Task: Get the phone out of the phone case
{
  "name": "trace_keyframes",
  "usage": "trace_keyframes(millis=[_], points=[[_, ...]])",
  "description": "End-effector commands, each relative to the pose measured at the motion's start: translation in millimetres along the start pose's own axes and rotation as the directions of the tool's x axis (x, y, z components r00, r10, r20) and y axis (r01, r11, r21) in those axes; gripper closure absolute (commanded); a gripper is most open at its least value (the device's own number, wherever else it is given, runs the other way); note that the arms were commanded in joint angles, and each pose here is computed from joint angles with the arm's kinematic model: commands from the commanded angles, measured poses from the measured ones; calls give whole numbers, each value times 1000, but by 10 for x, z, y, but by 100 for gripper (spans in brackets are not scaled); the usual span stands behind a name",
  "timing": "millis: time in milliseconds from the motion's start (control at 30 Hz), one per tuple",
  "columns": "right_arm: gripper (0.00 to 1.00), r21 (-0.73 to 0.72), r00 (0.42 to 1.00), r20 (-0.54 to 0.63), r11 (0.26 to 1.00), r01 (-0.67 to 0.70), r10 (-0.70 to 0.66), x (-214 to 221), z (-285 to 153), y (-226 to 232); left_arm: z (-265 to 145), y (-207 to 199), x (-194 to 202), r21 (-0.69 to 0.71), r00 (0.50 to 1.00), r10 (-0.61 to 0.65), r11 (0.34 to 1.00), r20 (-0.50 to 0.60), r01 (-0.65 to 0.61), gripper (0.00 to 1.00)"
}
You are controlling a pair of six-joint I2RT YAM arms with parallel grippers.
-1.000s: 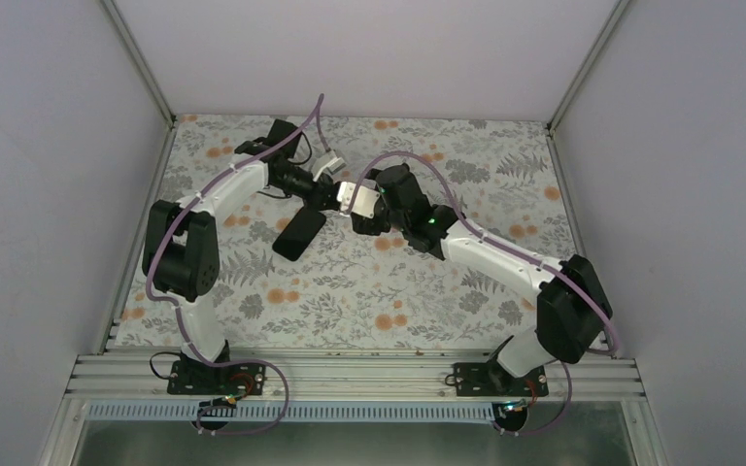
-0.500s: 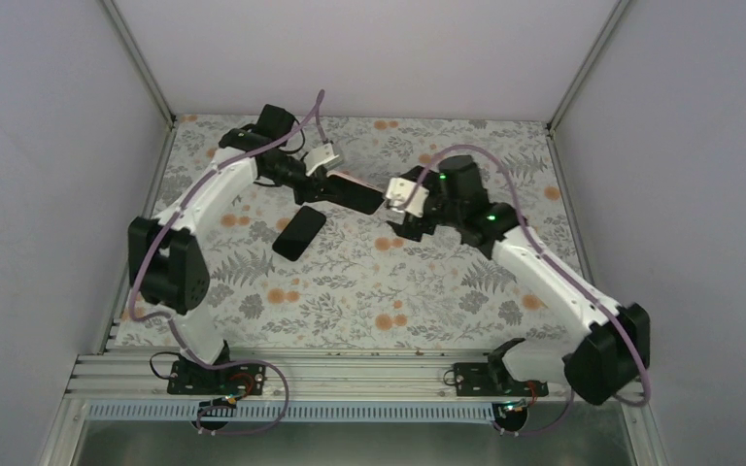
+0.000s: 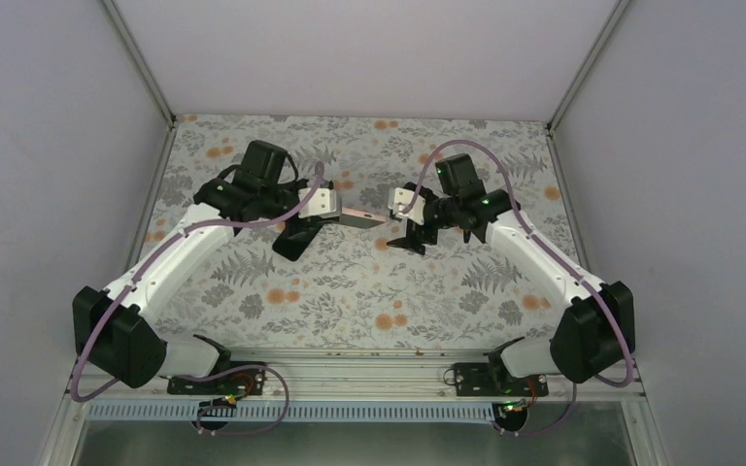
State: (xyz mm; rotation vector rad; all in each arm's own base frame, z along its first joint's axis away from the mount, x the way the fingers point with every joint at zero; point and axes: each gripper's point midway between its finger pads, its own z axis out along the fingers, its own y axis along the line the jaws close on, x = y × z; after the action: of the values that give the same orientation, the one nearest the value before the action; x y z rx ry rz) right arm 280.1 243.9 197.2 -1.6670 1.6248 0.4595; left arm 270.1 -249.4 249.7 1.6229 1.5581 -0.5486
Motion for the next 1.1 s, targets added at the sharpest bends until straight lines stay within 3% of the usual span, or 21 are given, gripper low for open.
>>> trace_keyframes(millis=[0, 467, 1067], points=[[3, -2, 995, 97, 999, 36, -35, -325, -147, -92, 3, 8, -107, -35, 991, 127, 991, 40, -125, 92], [4, -65, 997, 81, 998, 6, -1, -241, -15, -55, 57, -19, -110, -27, 988, 146, 989, 44, -145, 93], [6, 86, 999, -7, 995, 41, -40, 36, -21, -522, -1, -297, -126, 60, 977, 209, 976, 36, -211, 93]])
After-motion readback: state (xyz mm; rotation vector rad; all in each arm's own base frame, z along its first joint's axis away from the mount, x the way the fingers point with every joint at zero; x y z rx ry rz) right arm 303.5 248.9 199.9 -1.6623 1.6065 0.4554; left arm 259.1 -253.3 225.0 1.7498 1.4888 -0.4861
